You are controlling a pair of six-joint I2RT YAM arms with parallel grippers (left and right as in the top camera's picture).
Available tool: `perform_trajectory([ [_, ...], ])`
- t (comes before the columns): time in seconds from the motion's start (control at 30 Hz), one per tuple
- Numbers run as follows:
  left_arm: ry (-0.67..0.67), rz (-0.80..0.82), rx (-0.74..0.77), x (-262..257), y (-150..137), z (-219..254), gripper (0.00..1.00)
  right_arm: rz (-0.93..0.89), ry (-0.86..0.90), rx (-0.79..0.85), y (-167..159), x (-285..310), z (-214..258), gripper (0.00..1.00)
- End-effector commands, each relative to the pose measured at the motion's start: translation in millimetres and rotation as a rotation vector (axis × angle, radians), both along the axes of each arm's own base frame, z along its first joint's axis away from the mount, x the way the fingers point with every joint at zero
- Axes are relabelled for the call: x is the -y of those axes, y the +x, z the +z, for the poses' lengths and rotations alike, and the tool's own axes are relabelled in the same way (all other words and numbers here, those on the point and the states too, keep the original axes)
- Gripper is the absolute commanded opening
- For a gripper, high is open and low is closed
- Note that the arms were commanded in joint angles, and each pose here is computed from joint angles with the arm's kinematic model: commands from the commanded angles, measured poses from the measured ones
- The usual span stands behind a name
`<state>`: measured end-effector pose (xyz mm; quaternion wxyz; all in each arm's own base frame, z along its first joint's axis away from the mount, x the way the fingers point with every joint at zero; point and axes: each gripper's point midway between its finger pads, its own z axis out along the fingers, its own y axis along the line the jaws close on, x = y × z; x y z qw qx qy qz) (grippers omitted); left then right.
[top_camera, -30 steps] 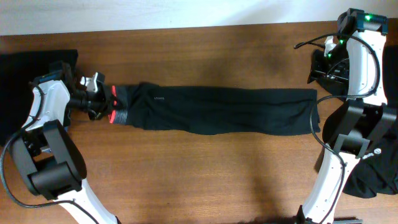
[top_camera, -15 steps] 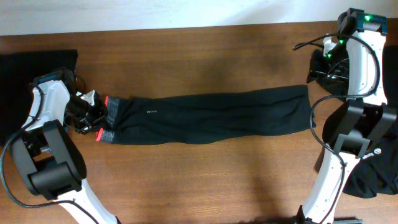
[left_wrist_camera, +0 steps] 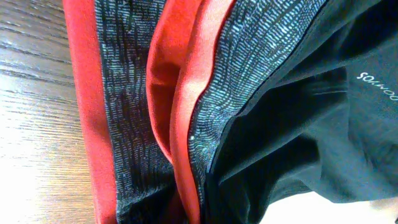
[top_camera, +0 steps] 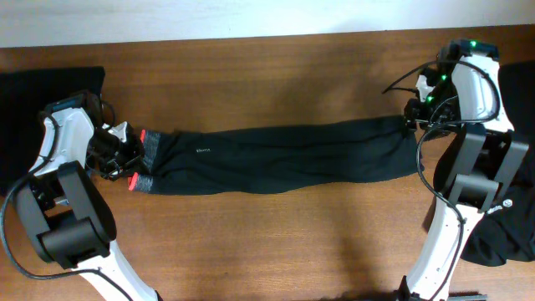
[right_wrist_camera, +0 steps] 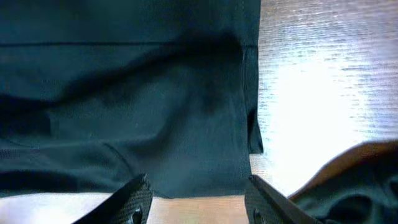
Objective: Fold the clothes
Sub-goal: 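Hold the waistband with the left gripper and the cuffs with the right gripper, pressing flat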
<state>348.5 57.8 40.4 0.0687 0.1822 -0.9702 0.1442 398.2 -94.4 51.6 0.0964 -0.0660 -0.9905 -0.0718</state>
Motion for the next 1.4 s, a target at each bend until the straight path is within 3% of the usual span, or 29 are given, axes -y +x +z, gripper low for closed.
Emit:
perform_trajectory([
  [0.0,0.028,0.003,0.031,-7,3,11,0.01,0.007,0.014,0.002,-1,-3,-7,0.53],
  [0.5,0.028,0.003,0.031,-7,3,11,0.00,0.007,0.005,0.033,5,-2,-28,0.45],
  [0.63,0.026,0.003,0.027,-6,2,11,0.01,0.007,0.002,0.045,8,-1,-29,0.04],
  [0.83,0.025,0.003,0.023,-6,1,12,0.01,-0.031,-0.014,0.077,16,3,-30,0.04],
  [0.87,0.025,0.003,0.023,-6,1,12,0.01,-0.031,-0.023,0.086,19,5,-30,0.11],
  [0.9,0.026,0.003,0.024,-6,2,12,0.01,-0.030,-0.034,0.088,19,7,-31,0.29],
  [0.93,0.026,0.003,0.025,-6,2,12,0.00,-0.027,-0.049,0.092,21,9,-31,0.38],
  [1.03,0.026,0.003,0.024,-6,2,12,0.01,-0.023,-0.063,0.105,24,12,-32,0.49],
  [1.37,0.026,0.003,0.025,-6,2,12,0.00,-0.021,-0.068,0.121,28,13,-32,0.44],
])
